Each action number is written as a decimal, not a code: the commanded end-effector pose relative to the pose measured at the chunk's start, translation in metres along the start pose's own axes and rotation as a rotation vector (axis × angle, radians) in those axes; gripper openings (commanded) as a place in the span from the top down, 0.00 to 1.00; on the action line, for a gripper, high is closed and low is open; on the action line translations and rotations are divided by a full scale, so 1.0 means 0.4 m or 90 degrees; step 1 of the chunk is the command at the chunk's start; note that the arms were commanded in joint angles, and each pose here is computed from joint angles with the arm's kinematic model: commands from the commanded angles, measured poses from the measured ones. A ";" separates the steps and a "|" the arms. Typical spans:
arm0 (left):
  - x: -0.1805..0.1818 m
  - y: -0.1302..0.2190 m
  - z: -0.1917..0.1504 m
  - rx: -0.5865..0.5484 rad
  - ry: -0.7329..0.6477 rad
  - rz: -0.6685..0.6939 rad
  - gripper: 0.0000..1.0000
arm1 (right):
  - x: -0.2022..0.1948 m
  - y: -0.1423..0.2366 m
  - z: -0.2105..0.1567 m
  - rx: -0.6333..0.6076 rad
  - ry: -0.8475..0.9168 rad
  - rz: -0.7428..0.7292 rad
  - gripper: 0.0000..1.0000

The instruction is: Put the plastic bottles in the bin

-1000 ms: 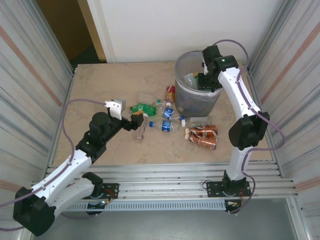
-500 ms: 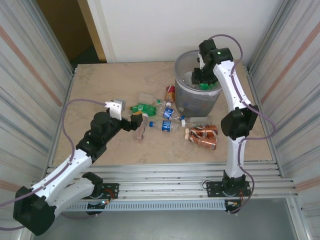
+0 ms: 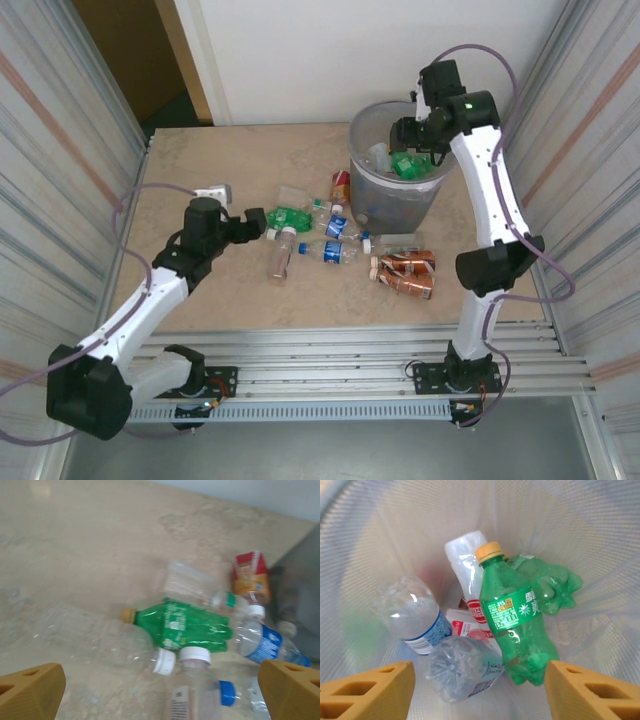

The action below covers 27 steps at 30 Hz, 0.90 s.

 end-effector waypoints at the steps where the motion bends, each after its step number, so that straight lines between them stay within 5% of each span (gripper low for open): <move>1: 0.027 -0.021 0.018 0.045 0.086 0.056 0.02 | -0.003 0.109 0.005 -0.084 -0.019 0.004 0.27; 13: 0.108 -0.159 0.033 0.112 0.261 0.189 0.05 | -0.006 0.223 -0.086 -0.222 -0.060 0.031 0.01; 27: 0.142 -0.289 0.013 0.163 0.303 0.305 0.04 | -0.001 0.210 -0.142 -0.235 -0.088 0.057 0.02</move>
Point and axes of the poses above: each hand's point on the last joint's axis, 136 mm out from that joint toward the fingers, its own y axis back along the fingers, its own x axis along the line the jaws close on, z = x × y, the point moved 9 cm from there along y, back along the fingers, and after that the axes turned 10 degrees about y, right-handed, at the moved point
